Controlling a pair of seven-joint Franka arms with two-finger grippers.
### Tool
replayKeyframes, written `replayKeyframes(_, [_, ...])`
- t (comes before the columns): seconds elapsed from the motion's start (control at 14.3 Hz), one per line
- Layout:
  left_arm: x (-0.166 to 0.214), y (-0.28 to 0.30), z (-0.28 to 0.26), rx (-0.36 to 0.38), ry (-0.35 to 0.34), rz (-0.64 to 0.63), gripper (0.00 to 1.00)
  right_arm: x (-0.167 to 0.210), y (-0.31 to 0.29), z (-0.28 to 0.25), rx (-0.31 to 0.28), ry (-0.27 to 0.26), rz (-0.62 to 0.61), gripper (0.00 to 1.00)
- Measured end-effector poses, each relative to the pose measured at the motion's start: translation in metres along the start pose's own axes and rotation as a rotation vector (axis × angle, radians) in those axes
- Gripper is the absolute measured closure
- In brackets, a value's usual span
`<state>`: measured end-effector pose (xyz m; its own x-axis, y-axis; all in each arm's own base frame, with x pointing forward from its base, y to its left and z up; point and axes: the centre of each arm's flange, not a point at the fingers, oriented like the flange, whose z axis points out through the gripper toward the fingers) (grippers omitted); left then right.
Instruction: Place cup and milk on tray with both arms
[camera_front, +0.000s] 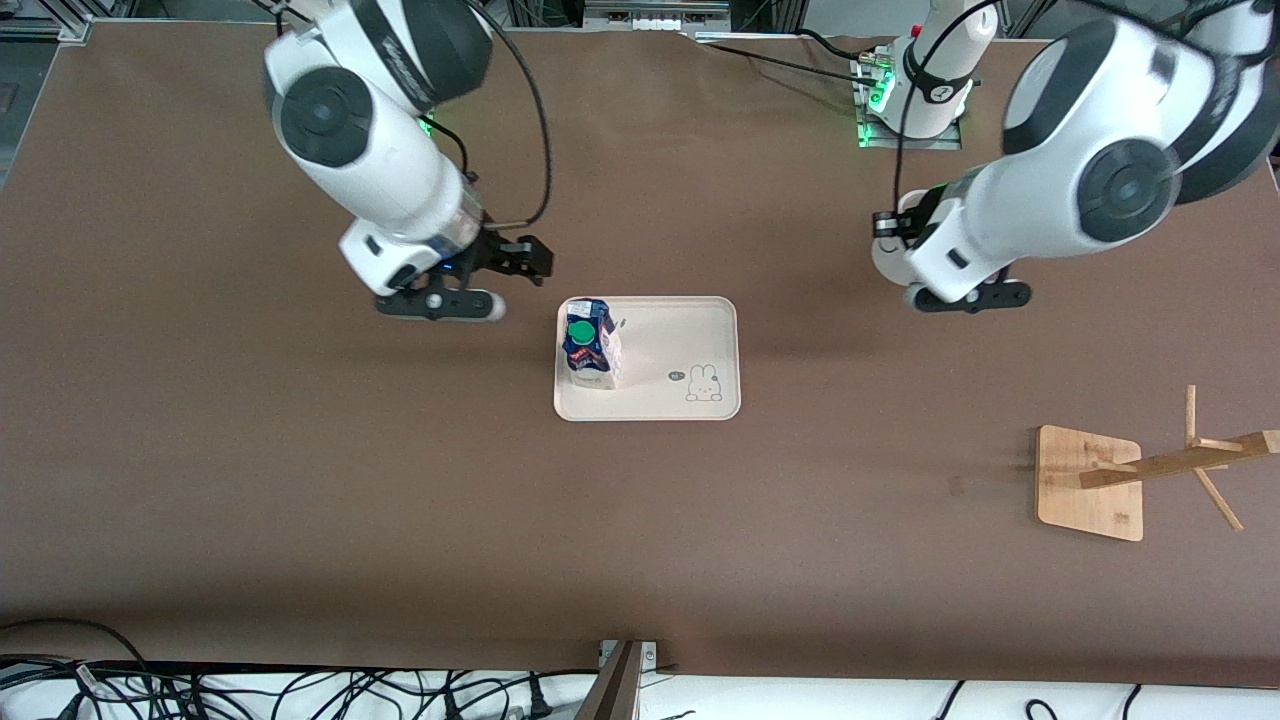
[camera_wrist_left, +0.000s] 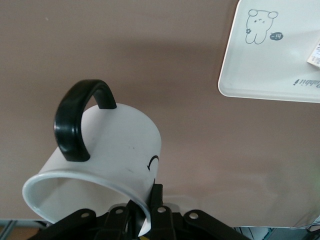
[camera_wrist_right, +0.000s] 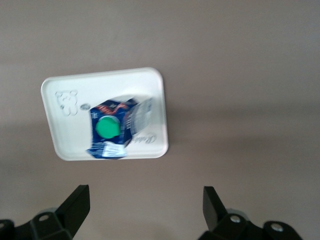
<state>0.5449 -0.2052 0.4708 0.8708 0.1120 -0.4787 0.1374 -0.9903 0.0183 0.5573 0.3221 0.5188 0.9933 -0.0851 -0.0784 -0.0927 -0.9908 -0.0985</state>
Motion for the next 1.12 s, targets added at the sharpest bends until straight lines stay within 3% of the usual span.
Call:
replayKeyframes(0.21, [0.029, 0.046, 0.034, 0.006, -0.057, -0.068, 0.92, 0.013, 0.046, -0.042, -0.037, 0.081, 0.008, 0.0])
replayKeyframes(0.56, [0.072, 0.14, 0.089, -0.064, -0.016, -0.17, 0.92, 0.053, 0.138, -0.078, -0.056, 0.145, 0.005, 0.0])
replayKeyframes(0.77, [0.087, 0.188, 0.133, -0.114, 0.018, -0.172, 0.92, 0.064, 0.193, -0.083, -0.091, 0.109, 0.065, 0.0])
replayKeyframes(1.12, [0.119, 0.197, 0.174, -0.158, 0.025, -0.206, 0.92, 0.079, 0.308, -0.096, -0.119, 0.055, 0.056, 0.0])
